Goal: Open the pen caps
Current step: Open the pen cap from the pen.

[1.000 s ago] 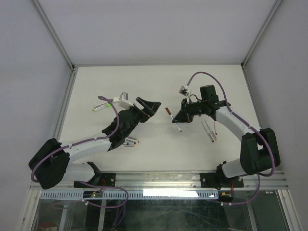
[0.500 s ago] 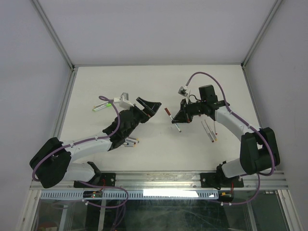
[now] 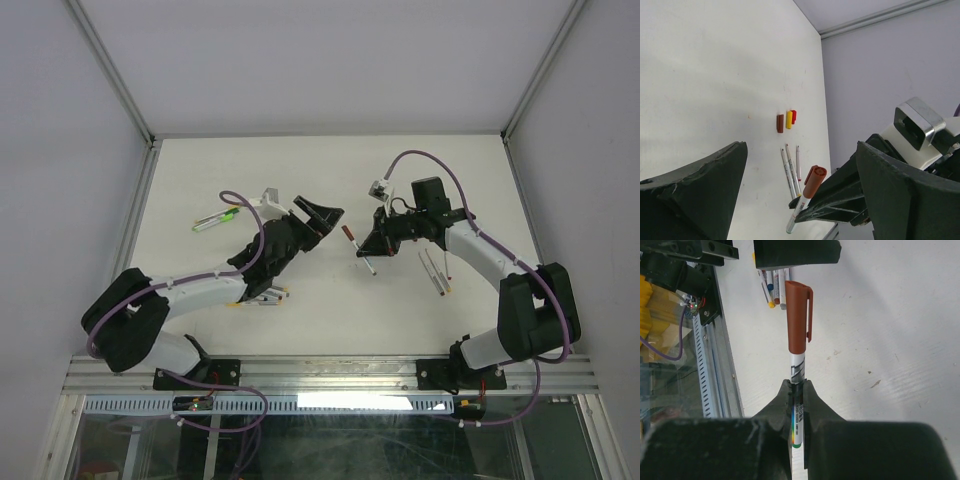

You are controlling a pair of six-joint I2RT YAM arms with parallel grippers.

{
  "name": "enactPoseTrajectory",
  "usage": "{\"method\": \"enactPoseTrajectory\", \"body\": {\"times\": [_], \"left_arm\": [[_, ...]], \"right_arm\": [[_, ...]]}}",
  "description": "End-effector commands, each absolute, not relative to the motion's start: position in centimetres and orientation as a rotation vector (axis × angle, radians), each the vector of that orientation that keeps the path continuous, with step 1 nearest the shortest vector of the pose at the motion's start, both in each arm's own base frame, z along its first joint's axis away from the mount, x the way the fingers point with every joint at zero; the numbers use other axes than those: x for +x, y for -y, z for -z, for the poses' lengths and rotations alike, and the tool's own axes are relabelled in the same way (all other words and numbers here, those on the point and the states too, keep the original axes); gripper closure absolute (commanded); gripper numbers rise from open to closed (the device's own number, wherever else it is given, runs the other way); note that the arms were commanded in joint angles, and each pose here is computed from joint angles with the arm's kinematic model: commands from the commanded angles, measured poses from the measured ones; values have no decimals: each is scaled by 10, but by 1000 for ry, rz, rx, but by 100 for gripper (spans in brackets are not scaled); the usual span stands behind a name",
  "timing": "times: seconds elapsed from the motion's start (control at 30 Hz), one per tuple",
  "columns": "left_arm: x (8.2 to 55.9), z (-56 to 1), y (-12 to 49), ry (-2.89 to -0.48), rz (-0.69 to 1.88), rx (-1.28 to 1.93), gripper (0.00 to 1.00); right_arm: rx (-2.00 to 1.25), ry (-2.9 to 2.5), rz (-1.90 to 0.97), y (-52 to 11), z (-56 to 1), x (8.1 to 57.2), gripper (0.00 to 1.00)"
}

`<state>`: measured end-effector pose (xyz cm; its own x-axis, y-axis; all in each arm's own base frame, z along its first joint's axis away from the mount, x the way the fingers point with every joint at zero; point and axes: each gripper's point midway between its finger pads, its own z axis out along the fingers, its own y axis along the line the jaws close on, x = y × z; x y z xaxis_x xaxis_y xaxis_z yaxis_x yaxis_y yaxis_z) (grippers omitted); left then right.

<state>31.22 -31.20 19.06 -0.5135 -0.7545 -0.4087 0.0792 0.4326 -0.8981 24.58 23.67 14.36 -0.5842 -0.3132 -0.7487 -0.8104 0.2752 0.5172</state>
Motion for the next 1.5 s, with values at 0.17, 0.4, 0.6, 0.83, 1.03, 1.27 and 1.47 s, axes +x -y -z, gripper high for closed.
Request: {"method": "enactPoseTrajectory", "body": {"times": [0.17,0.4,0.6,0.83,1.03,1.27,1.47], "left_arm": [[319,-207,354,-1819,1311,-553,24],[311,-204,372,-1844,1320,-494,44],[311,-194,376,-1882,1289,-477,64],[310,-190,383,-1912,1263,-390,93],[308,-194,376,-1852,1255,-335,100],[303,-219,371,-1730,1329,-309,100],[305,-229,364,-1667,1339,-326,100]], "right_arm": [[-1035,-1980,-1213,-241,-158,262,100],[-1001,-2023,-1163,-239,-152,270,100],[-995,-2031,-1152,-238,-151,272,100],[-998,-2030,-1155,-238,-152,271,99],[-991,-2018,-1206,-238,-157,268,67],[-978,-2026,-1229,-239,-154,267,55],[-977,-2034,-1239,-240,-153,266,60]]}}
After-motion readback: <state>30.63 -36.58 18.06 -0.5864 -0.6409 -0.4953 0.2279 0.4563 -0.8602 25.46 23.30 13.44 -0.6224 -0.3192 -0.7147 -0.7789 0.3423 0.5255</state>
